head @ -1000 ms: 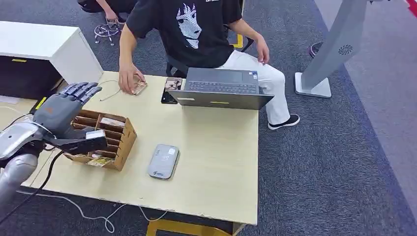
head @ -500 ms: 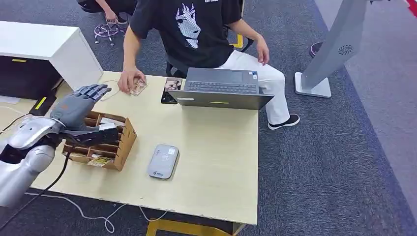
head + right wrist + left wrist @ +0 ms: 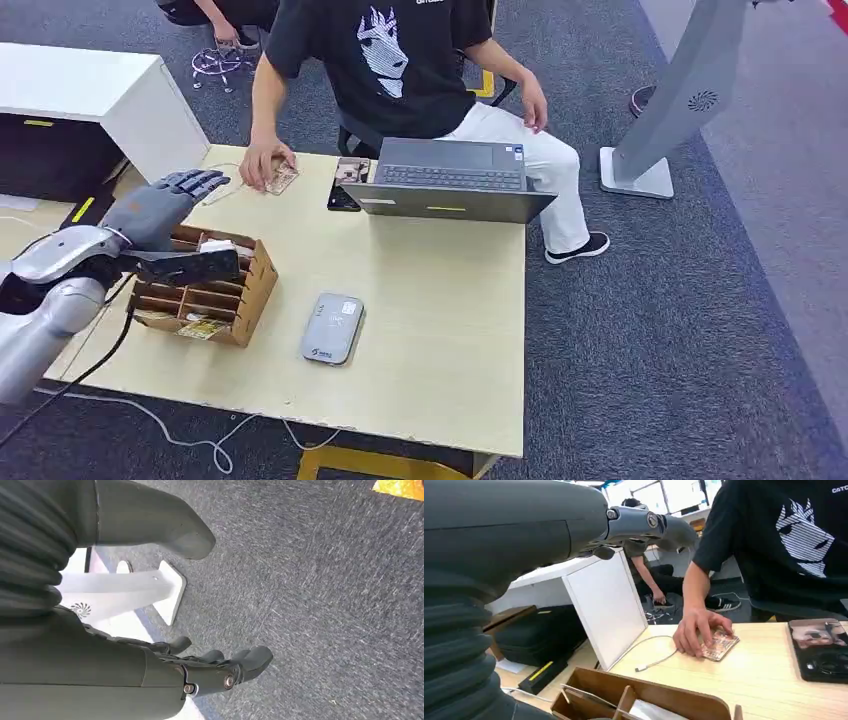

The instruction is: Pass the card to the sensor for recognition and then transmit it.

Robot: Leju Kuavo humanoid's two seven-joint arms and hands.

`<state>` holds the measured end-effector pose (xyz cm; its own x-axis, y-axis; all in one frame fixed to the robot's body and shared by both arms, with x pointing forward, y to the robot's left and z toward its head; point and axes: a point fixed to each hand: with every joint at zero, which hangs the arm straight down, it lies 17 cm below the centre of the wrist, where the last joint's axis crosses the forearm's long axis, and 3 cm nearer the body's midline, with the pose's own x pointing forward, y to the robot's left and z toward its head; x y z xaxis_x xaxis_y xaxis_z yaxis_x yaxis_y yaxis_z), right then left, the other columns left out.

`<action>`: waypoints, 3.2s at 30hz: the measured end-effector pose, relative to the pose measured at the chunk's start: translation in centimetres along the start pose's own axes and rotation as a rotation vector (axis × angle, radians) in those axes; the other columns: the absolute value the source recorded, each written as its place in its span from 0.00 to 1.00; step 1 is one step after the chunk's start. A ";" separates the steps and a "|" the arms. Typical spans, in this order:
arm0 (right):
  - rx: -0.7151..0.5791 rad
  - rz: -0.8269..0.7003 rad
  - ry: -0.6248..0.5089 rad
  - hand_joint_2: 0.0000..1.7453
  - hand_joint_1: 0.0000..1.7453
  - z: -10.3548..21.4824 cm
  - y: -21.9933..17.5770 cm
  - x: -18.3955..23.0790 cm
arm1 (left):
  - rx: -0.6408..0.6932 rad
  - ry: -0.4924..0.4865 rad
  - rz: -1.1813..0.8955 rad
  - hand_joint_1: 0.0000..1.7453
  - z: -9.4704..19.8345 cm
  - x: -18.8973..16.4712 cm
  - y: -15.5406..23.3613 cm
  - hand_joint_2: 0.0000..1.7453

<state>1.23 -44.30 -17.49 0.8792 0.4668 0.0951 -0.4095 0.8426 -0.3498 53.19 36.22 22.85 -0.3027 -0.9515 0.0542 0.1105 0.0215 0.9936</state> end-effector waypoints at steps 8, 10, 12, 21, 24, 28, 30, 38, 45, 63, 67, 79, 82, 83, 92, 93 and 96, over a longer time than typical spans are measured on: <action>-0.006 0.030 -0.016 1.00 0.00 -0.3 -0.5 0.6 | -0.099 0.014 0.001 0.00 0.7 -1.5 0.4 1.00; -0.009 0.037 -0.016 1.00 0.00 -0.4 -0.6 0.6 | -0.106 0.020 -0.007 0.00 0.9 -2.0 0.7 1.00; -0.010 0.041 -0.017 1.00 0.00 -0.4 -0.8 0.6 | -0.112 0.024 -0.015 0.00 1.0 -2.2 0.9 1.00; -0.017 0.047 -0.024 1.00 0.00 -0.7 -1.2 0.9 | -0.190 0.023 -0.007 0.00 1.8 -2.9 0.9 1.00; -0.027 0.064 -0.040 1.00 0.00 -0.9 -1.7 1.4 | -0.205 -0.042 0.053 0.00 2.7 -1.9 2.0 1.00; -0.041 0.081 -0.050 1.00 0.00 -1.3 -2.5 1.8 | -0.217 -0.091 0.076 0.00 4.1 -1.2 3.4 1.00; -0.048 0.088 -0.053 1.00 0.00 -1.5 -2.8 2.0 | -0.225 -0.110 0.079 0.00 4.8 -0.9 4.1 1.00; -0.079 0.131 -0.075 1.00 0.00 -2.1 -4.1 3.3 | -0.165 -0.182 0.026 0.00 4.5 1.2 5.6 1.00; -0.091 0.140 -0.081 1.00 0.00 -2.2 -3.8 3.7 | -0.122 -0.269 -0.010 0.00 2.9 5.2 2.4 1.00; -0.058 0.161 -0.065 1.00 0.00 -1.3 -2.0 2.5 | -0.275 -0.240 0.020 0.00 7.1 4.2 -7.0 1.00; -0.054 0.157 -0.060 1.00 0.00 -1.2 -1.8 2.3 | -0.292 -0.220 0.016 0.00 8.0 3.0 -6.3 1.00; -0.056 0.156 -0.069 1.00 0.00 -1.1 -1.7 2.4 | -0.286 -0.184 -0.001 0.00 8.9 1.5 -5.4 1.00; -0.054 0.154 -0.062 1.00 0.00 -1.0 -1.6 1.9 | -0.275 -0.167 -0.012 0.00 9.4 0.7 -4.4 1.00; -0.053 0.151 -0.061 1.00 0.00 -1.0 -1.6 1.9 | -0.269 -0.161 -0.015 0.00 9.5 0.5 -3.9 1.00; -0.055 0.130 -0.057 1.00 0.00 -1.0 -1.7 2.1 | -0.243 -0.160 -0.072 0.00 8.2 0.6 -1.5 1.00; -0.053 0.126 -0.059 1.00 0.00 -0.9 -1.6 2.1 | -0.230 -0.161 -0.078 0.00 7.9 0.7 -1.0 1.00; -0.051 0.114 -0.057 1.00 0.00 -0.9 -1.6 1.9 | -0.152 -0.122 -0.124 0.00 6.3 0.4 0.4 1.00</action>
<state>3.80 -44.94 -17.61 0.8117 0.5746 0.1045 -0.4920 0.7691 -0.4079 47.18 37.75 23.91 -0.4341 -0.8997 -0.0468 0.2038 -0.1487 0.9676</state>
